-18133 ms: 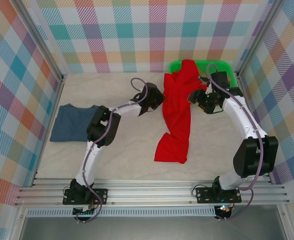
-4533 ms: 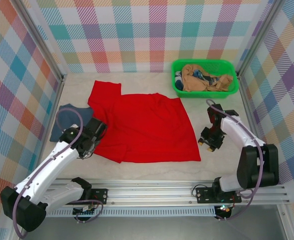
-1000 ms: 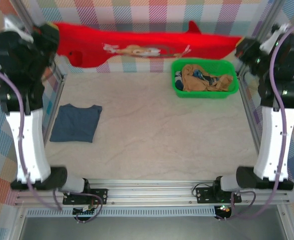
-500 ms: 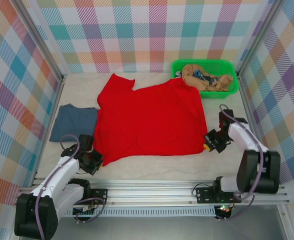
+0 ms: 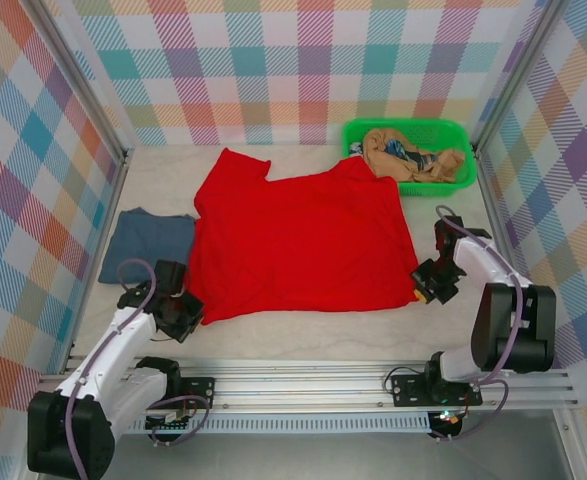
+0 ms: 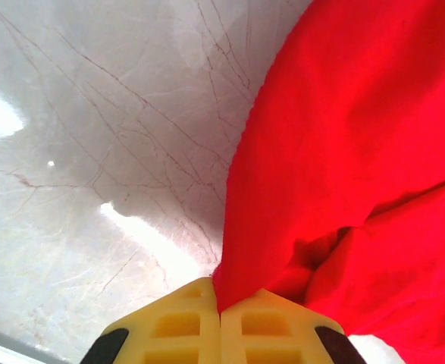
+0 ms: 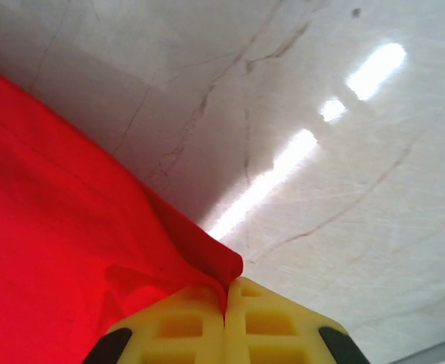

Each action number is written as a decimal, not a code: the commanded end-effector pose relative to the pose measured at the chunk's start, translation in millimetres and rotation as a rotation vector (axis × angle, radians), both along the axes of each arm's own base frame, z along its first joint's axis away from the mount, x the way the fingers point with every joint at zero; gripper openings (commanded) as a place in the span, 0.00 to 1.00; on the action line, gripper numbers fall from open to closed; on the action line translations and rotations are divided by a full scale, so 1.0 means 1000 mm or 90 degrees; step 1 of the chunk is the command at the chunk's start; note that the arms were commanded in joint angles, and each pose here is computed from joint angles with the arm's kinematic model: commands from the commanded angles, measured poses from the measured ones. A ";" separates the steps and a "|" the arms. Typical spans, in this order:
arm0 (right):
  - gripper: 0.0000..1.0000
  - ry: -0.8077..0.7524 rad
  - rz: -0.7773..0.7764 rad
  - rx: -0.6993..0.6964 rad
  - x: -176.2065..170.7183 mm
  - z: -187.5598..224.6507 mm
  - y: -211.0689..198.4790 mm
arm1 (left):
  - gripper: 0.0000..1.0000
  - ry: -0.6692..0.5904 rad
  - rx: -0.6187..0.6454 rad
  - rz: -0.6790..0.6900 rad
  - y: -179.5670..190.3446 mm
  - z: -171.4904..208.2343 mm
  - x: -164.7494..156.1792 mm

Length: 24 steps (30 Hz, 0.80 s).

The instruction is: Fold and stack the t-shirts

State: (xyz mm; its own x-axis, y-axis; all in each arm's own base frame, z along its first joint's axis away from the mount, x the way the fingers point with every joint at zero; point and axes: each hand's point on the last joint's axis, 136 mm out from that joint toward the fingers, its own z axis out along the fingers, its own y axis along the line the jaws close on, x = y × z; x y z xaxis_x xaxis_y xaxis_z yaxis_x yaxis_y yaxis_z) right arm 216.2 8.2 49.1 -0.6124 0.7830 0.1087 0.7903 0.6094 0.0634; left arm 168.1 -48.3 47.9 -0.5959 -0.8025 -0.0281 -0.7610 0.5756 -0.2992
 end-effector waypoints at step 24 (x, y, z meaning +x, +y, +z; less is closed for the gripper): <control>0.00 0.127 0.018 -0.084 -0.053 -0.004 0.005 | 0.00 0.029 0.219 0.026 0.041 0.027 -0.022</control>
